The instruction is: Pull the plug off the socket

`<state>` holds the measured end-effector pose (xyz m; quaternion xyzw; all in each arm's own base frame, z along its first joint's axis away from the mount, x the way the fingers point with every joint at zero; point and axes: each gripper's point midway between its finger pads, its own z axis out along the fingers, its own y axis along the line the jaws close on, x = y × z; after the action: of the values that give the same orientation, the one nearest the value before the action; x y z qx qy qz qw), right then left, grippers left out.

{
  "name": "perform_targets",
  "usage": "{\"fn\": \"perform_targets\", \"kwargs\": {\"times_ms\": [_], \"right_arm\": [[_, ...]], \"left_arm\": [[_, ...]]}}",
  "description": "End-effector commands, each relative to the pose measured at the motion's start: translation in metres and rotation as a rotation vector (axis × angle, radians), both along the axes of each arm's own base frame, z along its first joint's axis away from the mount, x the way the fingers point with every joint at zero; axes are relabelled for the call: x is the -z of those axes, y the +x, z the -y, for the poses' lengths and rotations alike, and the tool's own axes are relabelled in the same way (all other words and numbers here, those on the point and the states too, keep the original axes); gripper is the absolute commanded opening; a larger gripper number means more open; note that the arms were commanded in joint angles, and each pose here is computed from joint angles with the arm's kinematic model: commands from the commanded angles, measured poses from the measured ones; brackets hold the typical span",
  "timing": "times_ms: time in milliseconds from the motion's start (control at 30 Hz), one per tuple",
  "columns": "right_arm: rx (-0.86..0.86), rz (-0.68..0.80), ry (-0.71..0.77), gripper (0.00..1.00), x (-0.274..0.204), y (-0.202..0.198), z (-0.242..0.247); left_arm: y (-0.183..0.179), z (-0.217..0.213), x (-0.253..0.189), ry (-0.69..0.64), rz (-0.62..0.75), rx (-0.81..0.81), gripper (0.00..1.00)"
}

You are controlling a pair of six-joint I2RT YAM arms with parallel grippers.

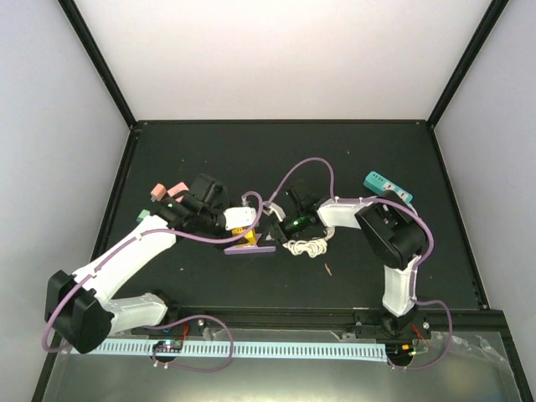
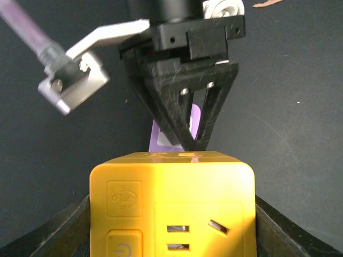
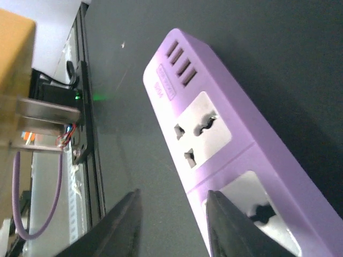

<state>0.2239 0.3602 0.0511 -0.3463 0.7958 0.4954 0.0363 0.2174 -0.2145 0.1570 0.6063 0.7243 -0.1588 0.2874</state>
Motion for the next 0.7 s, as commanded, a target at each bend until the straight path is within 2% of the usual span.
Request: {"fn": "perform_targets", "kwargs": {"times_ms": [0, 100, 467, 667], "right_arm": [[0.047, 0.094, -0.061, 0.42, 0.004, 0.009, 0.013], [0.030, 0.142, -0.010, 0.56, -0.015, 0.009, 0.010], [-0.041, 0.433, 0.200, 0.89, -0.091, -0.002, 0.014], [-0.104, 0.550, 0.293, 0.92, -0.124, -0.013, 0.016]], "left_arm": [[-0.001, -0.008, -0.031, -0.067, 0.008, -0.041, 0.31], [-0.001, -0.016, -0.037, -0.085, -0.008, -0.070, 0.31], [-0.018, -0.016, -0.063, -0.187, -0.042, -0.062, 0.31], [-0.031, -0.006, -0.080, -0.263, -0.112, -0.013, 0.31]]}}
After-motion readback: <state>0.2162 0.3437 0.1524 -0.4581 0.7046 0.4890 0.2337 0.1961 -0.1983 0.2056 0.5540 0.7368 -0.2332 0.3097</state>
